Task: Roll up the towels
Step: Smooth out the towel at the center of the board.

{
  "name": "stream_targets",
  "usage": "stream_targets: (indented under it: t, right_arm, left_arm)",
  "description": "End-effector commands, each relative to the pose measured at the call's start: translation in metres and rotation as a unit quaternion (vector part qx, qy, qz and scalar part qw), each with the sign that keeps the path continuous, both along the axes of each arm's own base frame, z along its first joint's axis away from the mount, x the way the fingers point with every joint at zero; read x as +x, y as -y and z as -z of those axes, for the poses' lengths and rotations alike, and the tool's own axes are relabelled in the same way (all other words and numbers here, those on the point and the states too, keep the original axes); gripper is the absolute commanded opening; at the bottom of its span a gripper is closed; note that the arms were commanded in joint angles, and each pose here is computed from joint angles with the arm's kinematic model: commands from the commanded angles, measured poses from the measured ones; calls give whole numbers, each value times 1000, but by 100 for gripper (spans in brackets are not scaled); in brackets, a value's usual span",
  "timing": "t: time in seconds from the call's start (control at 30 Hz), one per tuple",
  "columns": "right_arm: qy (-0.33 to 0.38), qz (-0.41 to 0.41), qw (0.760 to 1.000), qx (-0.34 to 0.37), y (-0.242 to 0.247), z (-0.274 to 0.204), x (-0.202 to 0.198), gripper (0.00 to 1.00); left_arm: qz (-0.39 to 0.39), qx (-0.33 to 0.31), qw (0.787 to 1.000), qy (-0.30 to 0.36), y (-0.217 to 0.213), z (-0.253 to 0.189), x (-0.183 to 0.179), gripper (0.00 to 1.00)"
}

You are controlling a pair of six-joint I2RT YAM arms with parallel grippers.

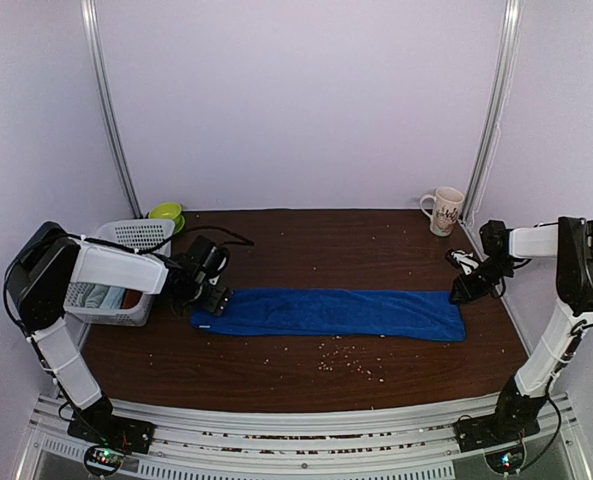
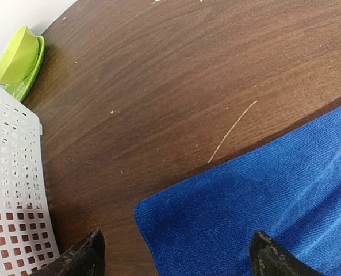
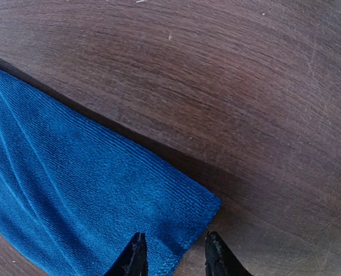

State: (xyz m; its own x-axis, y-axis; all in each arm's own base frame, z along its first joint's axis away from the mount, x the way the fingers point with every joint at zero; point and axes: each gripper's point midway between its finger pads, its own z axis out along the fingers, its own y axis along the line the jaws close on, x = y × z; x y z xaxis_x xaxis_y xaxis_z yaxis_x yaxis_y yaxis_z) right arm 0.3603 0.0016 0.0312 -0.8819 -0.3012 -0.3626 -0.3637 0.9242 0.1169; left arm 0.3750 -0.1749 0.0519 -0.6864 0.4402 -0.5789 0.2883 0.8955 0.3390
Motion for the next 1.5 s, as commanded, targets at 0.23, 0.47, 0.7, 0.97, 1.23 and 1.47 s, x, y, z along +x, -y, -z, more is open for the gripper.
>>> stream_targets:
  t: [0.23, 0.47, 0.7, 0.97, 1.23, 1.47]
  right_arm:
    - [-13, 0, 999, 37, -9, -2, -3, 25]
    - [-22, 9, 999, 38, -4, 3, -4, 18]
    - [-15, 23, 999, 31, 3, 3, 0, 19]
    - [-22, 16, 999, 38, 1, 6, 0, 11]
    - [-1, 21, 999, 25, 6, -6, 8, 0]
    - [13, 37, 999, -4, 17, -16, 18, 0]
  left_arm:
    - [-5, -7, 1000, 18, -4, -2, 2, 88]
    - [-8, -4, 1000, 14, -7, 3, -1, 88]
    - [-12, -3, 1000, 11, -8, 5, -2, 88]
    - [-13, 0, 1000, 5, -10, 11, -7, 87]
    - [-20, 29, 999, -13, -18, 20, -10, 85]
    - [-24, 70, 997, -36, -24, 38, -14, 78]
